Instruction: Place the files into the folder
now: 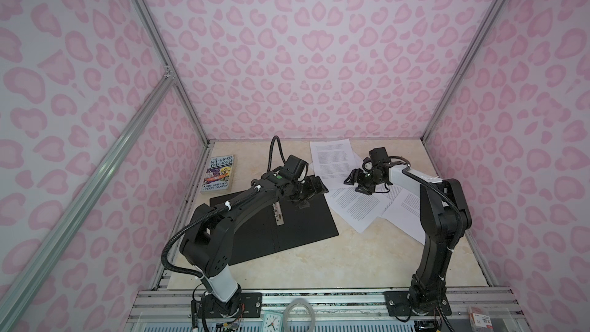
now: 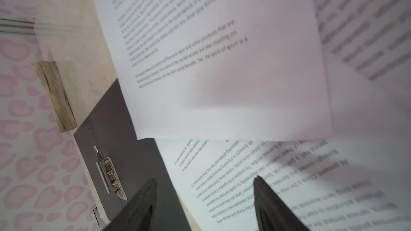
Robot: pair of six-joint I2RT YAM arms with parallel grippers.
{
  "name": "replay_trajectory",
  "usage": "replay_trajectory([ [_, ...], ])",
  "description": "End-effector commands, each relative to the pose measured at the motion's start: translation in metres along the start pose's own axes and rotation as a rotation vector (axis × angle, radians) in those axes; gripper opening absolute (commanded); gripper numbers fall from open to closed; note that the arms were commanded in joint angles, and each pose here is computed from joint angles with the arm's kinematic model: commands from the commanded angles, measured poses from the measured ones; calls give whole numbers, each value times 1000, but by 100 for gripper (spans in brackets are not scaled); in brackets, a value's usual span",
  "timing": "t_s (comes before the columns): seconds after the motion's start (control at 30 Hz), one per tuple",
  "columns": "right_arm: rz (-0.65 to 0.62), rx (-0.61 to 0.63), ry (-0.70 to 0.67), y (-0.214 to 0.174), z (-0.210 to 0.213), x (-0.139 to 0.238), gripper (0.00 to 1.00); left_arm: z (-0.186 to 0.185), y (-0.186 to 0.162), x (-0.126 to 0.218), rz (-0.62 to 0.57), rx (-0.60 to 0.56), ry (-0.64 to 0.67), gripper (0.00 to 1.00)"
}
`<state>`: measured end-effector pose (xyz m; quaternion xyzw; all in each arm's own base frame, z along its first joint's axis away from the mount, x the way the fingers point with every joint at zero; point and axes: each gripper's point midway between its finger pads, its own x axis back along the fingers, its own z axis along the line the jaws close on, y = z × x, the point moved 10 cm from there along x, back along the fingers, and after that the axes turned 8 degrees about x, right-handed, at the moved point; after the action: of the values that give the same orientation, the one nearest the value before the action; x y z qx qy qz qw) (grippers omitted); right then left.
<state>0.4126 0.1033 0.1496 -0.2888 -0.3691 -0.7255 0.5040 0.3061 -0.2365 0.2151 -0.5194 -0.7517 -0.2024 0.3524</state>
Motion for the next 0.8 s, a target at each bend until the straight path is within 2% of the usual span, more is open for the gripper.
replay_trajectory([
  [0.0, -25, 23, -50, 22, -4, 8, 71, -7, 3, 1, 28, -47, -38, 98],
  [0.17, 13, 70, -89, 62, -9, -3, 71, -2, 2, 10, 36, -53, -43, 98],
  [0.33, 13, 134, -93, 82, -17, -10, 70, 1, -1, 20, 41, -79, -50, 98],
  [0.53, 40, 169, -32, 91, -23, -30, 69, 11, -2, 25, 56, -71, -41, 98],
  [0.77, 125, 172, 1, 77, -27, -50, 67, 18, 0, 30, 52, -65, -37, 97],
])
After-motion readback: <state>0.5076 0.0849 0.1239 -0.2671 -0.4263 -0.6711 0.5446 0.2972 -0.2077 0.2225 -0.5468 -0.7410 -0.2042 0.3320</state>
